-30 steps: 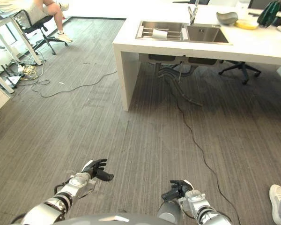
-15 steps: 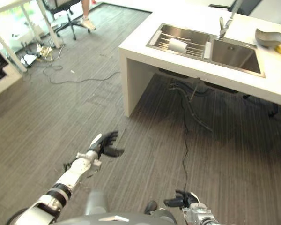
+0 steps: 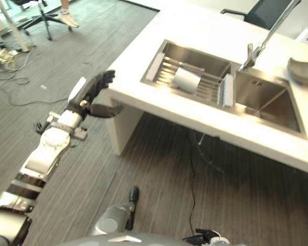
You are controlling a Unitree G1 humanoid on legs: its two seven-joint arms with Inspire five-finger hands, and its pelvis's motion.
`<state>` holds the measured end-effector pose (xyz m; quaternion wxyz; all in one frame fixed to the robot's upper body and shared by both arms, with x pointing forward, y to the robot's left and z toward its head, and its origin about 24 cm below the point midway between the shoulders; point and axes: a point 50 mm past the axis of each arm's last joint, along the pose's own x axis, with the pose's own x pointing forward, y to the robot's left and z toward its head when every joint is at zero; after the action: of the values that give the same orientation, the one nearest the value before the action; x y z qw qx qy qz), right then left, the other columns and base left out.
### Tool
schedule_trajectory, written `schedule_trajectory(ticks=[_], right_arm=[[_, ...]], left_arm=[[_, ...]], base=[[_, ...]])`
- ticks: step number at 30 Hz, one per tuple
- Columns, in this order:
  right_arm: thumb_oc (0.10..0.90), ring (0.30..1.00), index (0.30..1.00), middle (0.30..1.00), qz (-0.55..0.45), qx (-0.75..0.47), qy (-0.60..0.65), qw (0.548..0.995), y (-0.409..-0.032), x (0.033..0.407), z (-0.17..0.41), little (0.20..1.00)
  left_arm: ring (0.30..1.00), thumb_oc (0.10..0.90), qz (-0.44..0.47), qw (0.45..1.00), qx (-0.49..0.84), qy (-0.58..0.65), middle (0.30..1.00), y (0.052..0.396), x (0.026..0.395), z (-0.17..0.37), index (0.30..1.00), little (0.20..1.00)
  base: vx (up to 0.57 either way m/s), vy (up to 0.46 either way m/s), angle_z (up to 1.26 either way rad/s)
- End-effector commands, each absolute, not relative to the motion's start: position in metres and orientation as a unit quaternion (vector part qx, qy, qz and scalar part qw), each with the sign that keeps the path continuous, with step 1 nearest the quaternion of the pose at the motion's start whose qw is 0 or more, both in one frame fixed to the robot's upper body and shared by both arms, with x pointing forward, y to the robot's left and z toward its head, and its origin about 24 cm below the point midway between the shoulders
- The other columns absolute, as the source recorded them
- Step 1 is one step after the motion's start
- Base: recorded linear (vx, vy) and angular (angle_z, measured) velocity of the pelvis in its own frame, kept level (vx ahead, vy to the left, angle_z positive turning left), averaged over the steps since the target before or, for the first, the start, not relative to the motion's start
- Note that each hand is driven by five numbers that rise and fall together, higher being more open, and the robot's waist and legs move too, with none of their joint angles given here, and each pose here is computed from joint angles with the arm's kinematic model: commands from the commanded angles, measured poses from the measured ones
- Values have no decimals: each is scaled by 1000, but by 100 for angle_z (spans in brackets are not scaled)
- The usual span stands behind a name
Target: Place the dishes in the dishwasher.
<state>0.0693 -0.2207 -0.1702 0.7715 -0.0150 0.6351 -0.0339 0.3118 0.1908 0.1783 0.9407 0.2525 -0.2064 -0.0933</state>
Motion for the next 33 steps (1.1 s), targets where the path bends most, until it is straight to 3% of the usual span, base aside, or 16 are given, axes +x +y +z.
schedule_trajectory(ticks=[1,7,8,14,20,33], right_arm=[[800,900,900,900,-34,-27,631,775,-234,73,-167,900],[800,900,900,900,-31,-21,622,782,-234,74,-166,900],[800,900,900,900,3,-18,637,771,-204,55,-175,900],[800,900,900,900,66,-23,644,762,-184,30,-179,900],[800,900,900,900,97,-27,628,772,-175,30,-178,900],[800,900,900,900,104,-28,668,736,-188,-17,-176,900]], left_arm=[[900,800,-86,876,231,-415,900,169,295,255,900,900],[900,800,-89,844,222,-480,900,159,277,277,900,900],[900,800,-70,836,212,-501,900,161,270,280,900,900],[900,800,-63,863,218,-451,900,179,272,257,900,900],[900,800,-60,884,221,-406,900,193,271,236,900,900],[900,800,-111,844,419,-315,900,201,280,207,900,900]], base=[[286,148,-23],[306,-36,-2],[286,-192,58],[169,-141,25],[63,-60,-50],[10,-1,-31]])
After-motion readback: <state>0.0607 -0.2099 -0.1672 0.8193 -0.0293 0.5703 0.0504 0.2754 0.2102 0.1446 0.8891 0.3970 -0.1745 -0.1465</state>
